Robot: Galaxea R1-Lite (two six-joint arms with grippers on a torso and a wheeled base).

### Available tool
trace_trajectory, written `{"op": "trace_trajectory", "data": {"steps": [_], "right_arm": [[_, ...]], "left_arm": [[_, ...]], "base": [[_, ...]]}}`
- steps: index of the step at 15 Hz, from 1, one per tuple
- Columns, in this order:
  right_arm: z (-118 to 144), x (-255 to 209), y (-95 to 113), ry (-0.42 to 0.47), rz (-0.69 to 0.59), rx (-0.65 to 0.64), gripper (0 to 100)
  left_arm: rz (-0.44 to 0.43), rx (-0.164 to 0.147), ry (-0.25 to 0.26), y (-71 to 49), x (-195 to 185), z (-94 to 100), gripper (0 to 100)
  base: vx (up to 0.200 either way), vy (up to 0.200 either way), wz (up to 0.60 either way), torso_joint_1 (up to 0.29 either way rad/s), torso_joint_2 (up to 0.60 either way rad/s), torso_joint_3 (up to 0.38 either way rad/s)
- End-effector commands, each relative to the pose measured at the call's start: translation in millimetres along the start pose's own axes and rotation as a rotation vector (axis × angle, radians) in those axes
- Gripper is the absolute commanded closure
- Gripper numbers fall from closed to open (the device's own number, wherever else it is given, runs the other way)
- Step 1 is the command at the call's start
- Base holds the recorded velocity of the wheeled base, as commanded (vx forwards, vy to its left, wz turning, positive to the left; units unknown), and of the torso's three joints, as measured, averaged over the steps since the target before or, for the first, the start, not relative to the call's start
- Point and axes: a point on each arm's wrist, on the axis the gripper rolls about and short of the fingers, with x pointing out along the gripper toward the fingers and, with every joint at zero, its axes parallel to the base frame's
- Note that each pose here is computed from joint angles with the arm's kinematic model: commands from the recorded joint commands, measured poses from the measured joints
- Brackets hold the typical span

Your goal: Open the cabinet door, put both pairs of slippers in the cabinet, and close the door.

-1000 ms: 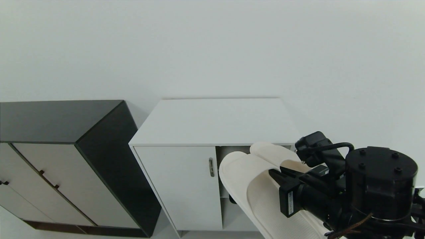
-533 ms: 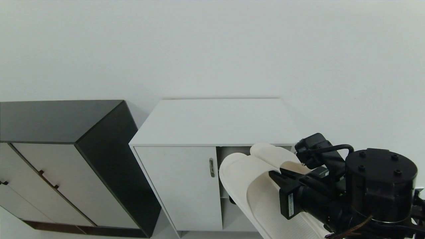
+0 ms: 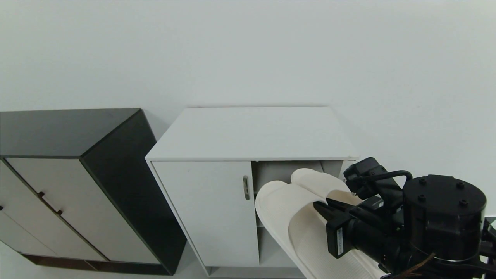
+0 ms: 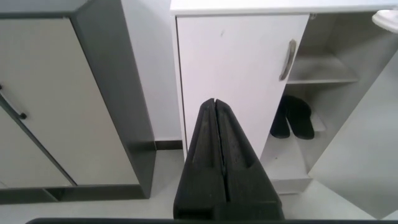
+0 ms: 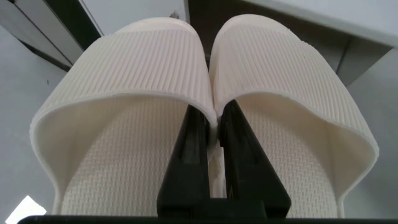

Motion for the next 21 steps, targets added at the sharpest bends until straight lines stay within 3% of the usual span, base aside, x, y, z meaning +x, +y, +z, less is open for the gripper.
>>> {"op": "trace_trajectory", "data": {"steps": [1,21], "right_arm": [[-0.7,0.5,0.2,0.002,-0.001,-0.001,100],[-6.6,1.3,-0.2,0.024,-0.002,-0.010,100]], "left_arm": [[0.001,-0.001,0.001,0.0,0.1,0.0,100],[0.001,-0.005,0.001,0.0,0.1,0.0,100]], "base": [[0.000,0.000,0.00,-0.237,0.55,0.305],[0.000,0.000,0.00,-0.180,0.50,0.321]]}}
